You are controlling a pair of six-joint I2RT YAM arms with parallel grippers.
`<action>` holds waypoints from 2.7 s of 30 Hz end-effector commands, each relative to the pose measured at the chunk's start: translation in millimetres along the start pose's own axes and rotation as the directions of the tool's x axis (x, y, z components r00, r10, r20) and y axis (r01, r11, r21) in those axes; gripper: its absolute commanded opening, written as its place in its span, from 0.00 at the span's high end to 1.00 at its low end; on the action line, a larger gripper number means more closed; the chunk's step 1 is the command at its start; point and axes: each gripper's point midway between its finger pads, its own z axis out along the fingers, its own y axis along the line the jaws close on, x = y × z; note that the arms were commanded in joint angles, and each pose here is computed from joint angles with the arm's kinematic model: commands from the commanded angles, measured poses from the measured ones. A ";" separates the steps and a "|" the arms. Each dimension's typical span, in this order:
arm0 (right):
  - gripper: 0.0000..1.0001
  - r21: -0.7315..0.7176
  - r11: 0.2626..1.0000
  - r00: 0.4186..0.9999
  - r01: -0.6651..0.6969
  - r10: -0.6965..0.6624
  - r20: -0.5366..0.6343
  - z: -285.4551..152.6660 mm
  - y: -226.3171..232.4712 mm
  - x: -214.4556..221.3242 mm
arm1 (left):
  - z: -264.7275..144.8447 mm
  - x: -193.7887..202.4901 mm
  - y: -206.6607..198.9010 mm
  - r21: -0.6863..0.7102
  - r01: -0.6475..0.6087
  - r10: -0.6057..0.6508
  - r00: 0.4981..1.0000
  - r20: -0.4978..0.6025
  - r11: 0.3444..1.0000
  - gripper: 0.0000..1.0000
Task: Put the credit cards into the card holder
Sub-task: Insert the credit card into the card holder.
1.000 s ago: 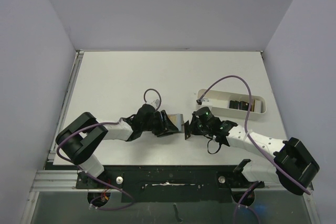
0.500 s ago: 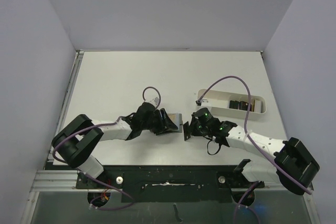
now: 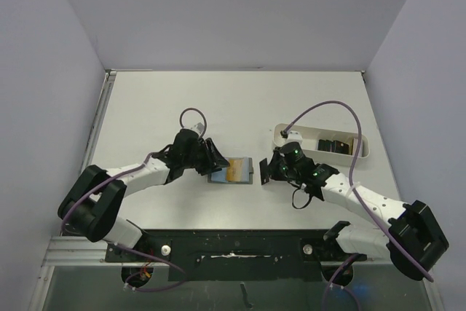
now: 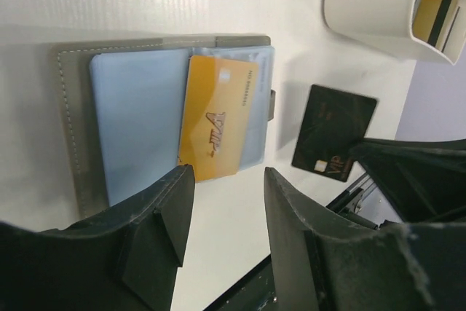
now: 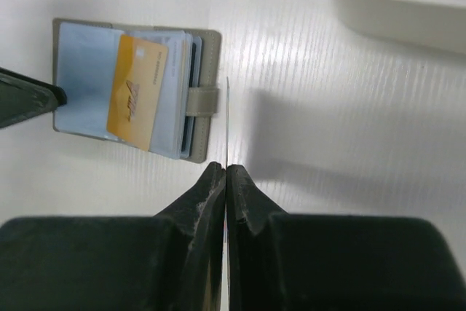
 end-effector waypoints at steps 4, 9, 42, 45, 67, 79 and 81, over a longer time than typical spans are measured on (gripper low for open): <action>1.00 -0.220 0.975 0.988 0.008 0.026 0.154 -12.6 55.4 -63.3 | 6.0 0.2 -9.4 0.098 -0.007 0.012 0.998 -0.057 0.995 0.58; 1.00 -0.271 0.963 0.989 0.009 0.030 0.141 -1.9 70.4 -68.4 | 11.0 6.9 4.0 0.091 0.024 -0.017 0.997 -0.081 0.996 0.57; 1.00 -0.084 0.995 0.998 -0.062 0.060 -0.022 47.0 7.6 -4.7 | 20.3 17.1 17.8 0.135 0.095 -0.078 0.989 -0.129 0.986 0.84; 1.00 -0.085 0.995 0.998 -0.061 0.060 -0.021 46.5 8.1 -5.5 | 21.2 17.7 20.7 0.126 0.098 -0.082 0.989 -0.126 0.987 0.95; 1.00 -0.072 0.995 0.997 -0.067 0.065 -0.028 43.6 2.9 0.5 | 14.3 2.6 30.2 0.098 0.153 -0.155 0.988 0.017 0.983 1.00; 1.00 -0.075 0.995 0.997 -0.072 0.070 -0.023 42.0 3.0 -0.1 | 17.3 8.0 21.4 0.131 0.158 -0.165 0.986 0.039 0.979 1.00; 1.00 -0.076 0.994 0.997 -0.073 0.072 -0.024 42.1 3.4 0.6 | 20.1 8.2 19.7 0.134 0.157 -0.164 0.985 0.044 0.978 1.00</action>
